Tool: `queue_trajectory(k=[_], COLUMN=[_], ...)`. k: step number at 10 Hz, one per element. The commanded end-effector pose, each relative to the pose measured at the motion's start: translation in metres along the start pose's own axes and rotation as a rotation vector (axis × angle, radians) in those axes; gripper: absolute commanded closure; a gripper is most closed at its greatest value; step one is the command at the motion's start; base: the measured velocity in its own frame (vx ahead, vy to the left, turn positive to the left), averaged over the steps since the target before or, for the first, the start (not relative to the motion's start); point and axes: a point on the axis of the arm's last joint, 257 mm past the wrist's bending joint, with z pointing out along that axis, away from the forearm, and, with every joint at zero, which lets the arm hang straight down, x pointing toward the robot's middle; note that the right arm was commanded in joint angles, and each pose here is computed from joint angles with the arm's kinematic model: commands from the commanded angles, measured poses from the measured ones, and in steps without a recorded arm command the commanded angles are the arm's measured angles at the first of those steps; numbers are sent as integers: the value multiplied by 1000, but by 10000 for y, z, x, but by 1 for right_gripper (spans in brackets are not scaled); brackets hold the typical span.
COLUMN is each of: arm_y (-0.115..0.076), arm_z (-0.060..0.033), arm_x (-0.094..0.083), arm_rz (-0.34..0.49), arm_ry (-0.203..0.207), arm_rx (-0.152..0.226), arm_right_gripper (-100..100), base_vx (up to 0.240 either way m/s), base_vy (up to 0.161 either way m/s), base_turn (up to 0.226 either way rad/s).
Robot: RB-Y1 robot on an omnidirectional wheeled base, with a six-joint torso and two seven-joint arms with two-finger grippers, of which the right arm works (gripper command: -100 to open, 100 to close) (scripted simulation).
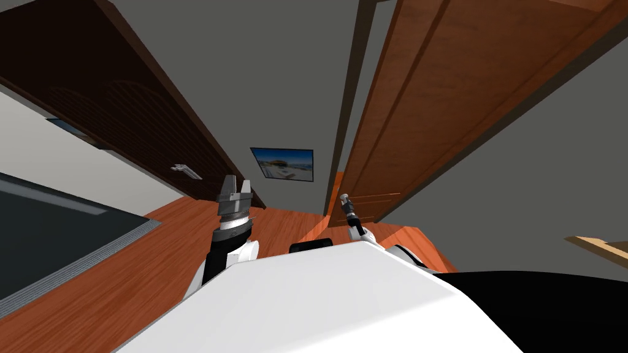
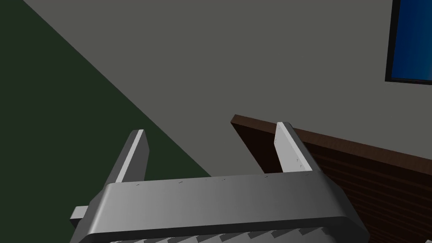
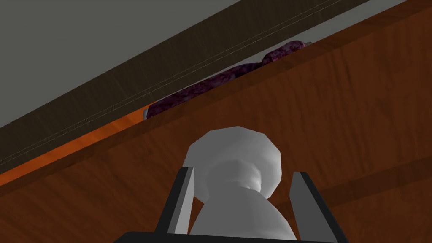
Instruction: Pull the door open
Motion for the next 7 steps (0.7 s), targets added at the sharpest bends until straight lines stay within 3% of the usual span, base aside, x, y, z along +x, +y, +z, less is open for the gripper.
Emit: queue_trajectory(k=[1,7], arm_y=[-25,-27], arm_z=[-7,15], arm_x=[-10,-19], arm_rz=[65,234], arm_ry=[-11,-24], arm_rx=[3,-4], arm_right_gripper=[100,100], base_vx=[-62,-39], base_vy=[-41,-29], base_turn=[114,60])
